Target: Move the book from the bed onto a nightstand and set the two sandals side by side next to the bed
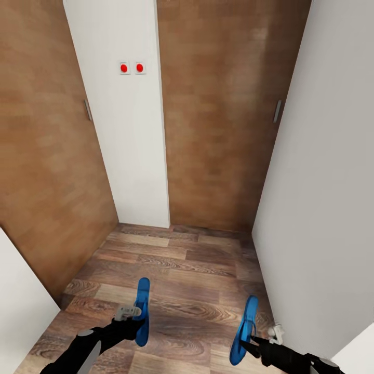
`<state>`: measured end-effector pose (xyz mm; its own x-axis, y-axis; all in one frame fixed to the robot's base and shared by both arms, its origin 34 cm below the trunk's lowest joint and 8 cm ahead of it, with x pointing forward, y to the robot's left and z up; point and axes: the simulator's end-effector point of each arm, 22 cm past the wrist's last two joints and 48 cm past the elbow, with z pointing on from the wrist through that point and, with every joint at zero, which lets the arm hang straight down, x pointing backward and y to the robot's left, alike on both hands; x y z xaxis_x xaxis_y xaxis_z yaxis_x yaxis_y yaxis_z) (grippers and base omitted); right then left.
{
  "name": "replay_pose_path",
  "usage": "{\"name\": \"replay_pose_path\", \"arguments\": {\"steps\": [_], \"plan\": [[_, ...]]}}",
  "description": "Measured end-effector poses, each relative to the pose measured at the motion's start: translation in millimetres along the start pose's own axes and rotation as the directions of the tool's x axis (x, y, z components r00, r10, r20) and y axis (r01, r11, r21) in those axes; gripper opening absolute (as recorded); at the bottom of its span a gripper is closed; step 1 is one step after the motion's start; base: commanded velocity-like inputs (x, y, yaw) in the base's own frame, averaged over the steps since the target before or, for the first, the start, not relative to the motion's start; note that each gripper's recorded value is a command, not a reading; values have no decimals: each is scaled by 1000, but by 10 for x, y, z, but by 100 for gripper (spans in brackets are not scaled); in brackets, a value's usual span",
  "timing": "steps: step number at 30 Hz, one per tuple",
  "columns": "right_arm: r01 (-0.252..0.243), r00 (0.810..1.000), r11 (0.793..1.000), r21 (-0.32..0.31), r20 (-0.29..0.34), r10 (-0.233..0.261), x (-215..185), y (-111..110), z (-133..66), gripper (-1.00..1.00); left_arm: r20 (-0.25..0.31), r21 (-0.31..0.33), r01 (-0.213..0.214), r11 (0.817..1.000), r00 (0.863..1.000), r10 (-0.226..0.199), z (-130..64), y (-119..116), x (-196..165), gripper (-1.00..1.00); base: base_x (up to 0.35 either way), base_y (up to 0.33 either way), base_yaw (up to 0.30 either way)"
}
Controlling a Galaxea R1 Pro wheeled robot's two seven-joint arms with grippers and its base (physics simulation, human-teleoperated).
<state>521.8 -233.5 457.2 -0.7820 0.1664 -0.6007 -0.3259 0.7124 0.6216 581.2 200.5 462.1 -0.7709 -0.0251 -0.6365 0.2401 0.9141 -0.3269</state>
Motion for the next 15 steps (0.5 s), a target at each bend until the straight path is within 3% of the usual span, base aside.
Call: {"name": "replay_pose_path", "arguments": {"steps": [6,15], "plan": [[-58,997,998,38,-39,60,194,-33,-140,-100,-46,-17,25,1000,999,-25,-44,32,196,-100,0,0,0],[-90,993,992,84,-65,95,363,-28,-340,-100,-77,-54,46,997,996,-50,-141,110,606,-100,0,0,0]]}}
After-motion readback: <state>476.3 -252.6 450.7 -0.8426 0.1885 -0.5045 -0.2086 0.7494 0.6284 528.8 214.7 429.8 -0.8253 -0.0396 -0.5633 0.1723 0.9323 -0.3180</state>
